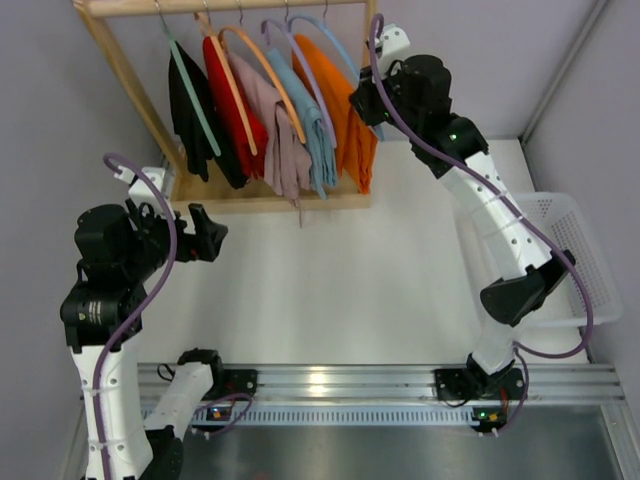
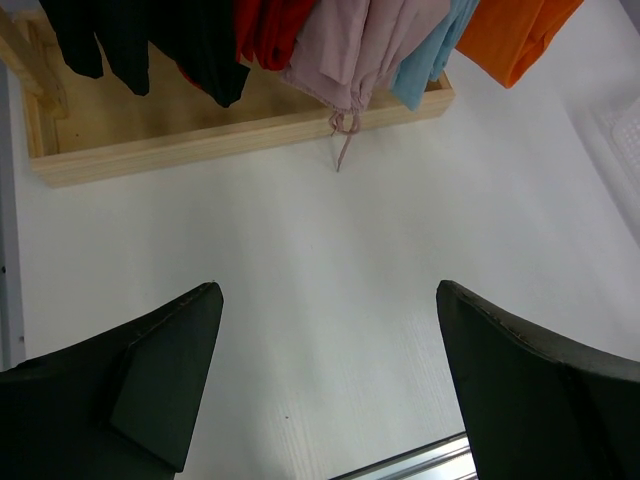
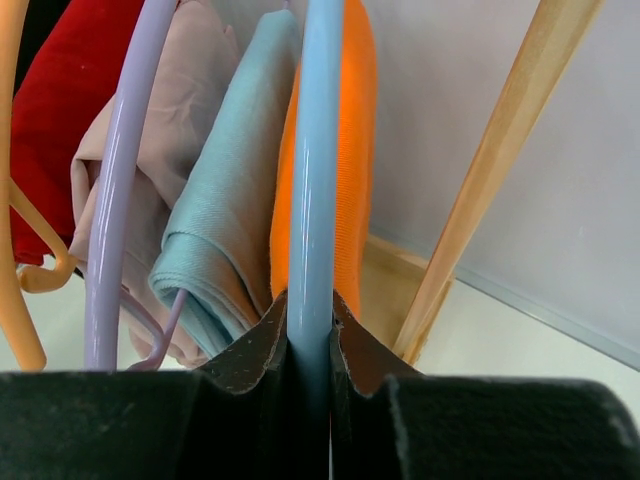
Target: Remove the trousers from the hanger
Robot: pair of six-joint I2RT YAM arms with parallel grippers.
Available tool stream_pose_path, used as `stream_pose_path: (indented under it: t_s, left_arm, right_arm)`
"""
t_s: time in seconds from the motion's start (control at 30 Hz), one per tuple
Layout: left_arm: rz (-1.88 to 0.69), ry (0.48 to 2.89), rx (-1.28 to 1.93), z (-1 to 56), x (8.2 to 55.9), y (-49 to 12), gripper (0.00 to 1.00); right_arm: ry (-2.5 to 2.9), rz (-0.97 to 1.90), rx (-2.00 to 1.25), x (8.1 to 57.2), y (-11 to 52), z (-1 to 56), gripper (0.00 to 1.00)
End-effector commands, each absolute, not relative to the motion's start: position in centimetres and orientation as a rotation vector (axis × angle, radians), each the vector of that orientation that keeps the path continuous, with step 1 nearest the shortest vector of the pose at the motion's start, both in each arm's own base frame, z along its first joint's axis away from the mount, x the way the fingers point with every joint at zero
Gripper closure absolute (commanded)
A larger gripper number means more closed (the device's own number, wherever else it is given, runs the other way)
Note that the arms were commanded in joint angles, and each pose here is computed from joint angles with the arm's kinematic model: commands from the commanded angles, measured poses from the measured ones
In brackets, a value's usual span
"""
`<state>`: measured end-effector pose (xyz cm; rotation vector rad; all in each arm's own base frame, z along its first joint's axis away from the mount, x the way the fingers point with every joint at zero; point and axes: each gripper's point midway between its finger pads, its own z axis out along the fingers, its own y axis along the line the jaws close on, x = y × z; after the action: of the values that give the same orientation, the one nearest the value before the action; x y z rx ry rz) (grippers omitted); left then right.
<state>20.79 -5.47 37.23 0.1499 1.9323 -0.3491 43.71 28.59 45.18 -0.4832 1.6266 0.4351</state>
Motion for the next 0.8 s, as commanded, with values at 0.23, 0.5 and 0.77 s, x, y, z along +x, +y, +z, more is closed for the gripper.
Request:
stream_pose_path:
  t_s: [0.23,0.5,0.77]
  left_arm:
    - [-0.382,1.876,0.120,39.0,21.4,-5.8,0.07]
    - [-0.432,1.835,0.147,40.5,21.3,-6.6,0.06]
    - [-0.706,1.696,0.282,45.3,20.6,-10.8,0.09]
  right_arm:
    - [0.989,0.521,-0.300,35.3,23.0,67.0,1.00]
    - [0.970,0.501,-0.271,33.5,21.2,67.9,1.00]
    - [1.043,0.479,-0.290,31.1,19.4,65.3,1.00]
